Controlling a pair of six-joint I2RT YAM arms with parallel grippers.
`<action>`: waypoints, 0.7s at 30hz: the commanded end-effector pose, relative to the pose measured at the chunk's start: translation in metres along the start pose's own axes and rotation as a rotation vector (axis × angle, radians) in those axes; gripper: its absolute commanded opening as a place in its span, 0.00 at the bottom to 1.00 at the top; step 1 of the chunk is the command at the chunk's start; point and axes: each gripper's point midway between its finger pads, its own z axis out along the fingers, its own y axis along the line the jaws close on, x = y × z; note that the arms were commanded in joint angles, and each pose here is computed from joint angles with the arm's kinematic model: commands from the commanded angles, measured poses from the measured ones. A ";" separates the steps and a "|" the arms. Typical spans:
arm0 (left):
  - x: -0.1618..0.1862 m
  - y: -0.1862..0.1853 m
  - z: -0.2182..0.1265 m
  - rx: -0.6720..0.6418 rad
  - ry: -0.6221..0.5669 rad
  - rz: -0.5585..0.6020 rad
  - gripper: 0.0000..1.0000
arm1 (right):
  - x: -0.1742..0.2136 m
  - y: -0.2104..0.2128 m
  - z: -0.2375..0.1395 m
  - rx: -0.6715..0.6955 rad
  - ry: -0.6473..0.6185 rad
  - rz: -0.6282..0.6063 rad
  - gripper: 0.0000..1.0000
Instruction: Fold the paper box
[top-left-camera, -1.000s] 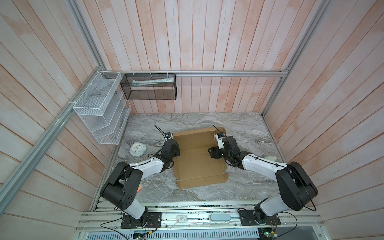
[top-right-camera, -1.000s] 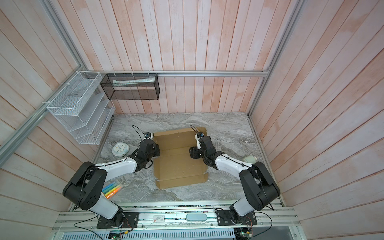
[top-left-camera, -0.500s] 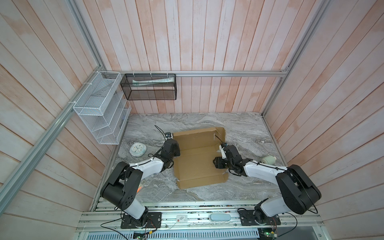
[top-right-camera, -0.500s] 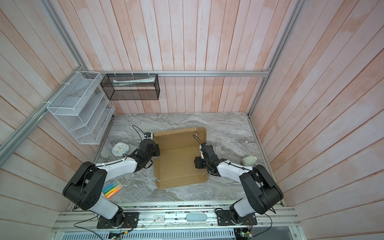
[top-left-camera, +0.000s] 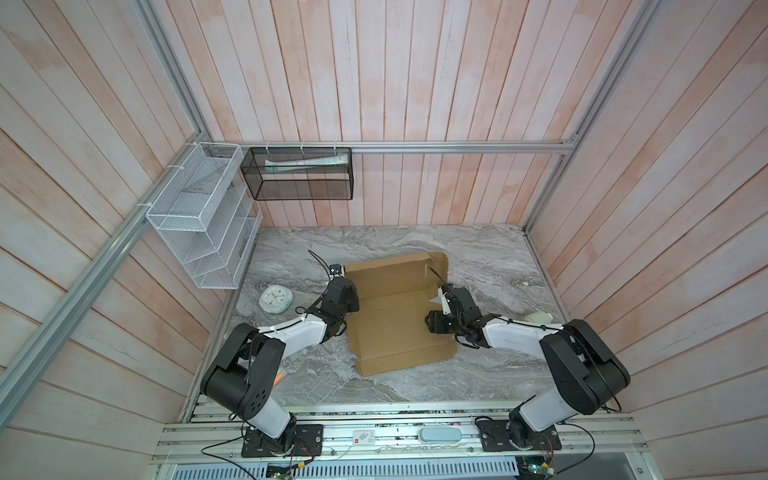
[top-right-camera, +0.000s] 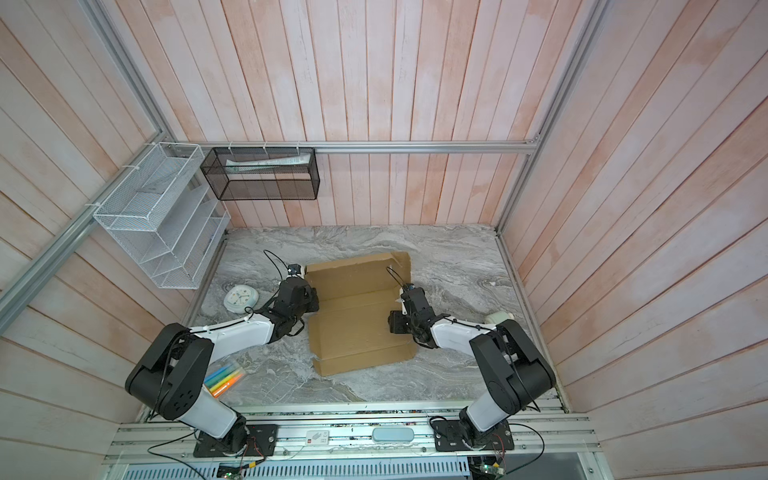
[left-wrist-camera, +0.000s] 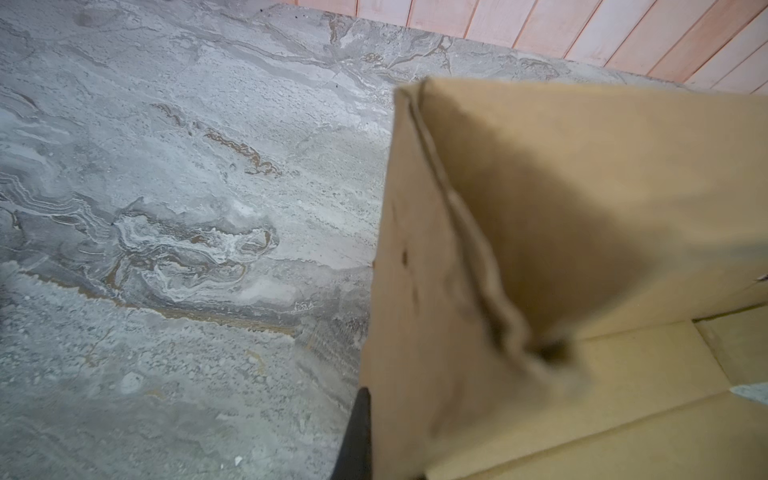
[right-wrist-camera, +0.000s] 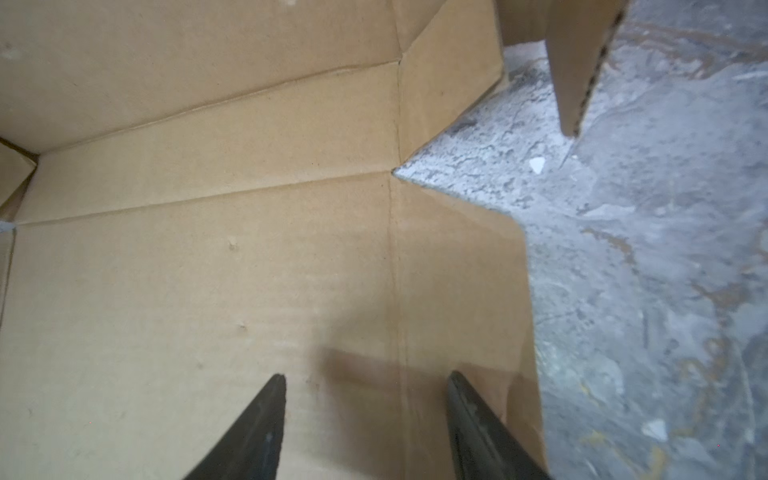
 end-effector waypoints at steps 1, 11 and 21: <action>0.015 0.002 0.006 -0.010 0.061 0.012 0.00 | -0.023 -0.003 -0.027 0.013 -0.068 -0.011 0.63; 0.012 0.000 0.005 0.000 0.064 0.017 0.00 | -0.102 -0.043 -0.075 0.139 -0.300 0.028 0.62; 0.012 -0.003 0.007 0.026 0.077 0.017 0.00 | -0.141 -0.073 -0.068 0.103 -0.368 0.103 0.57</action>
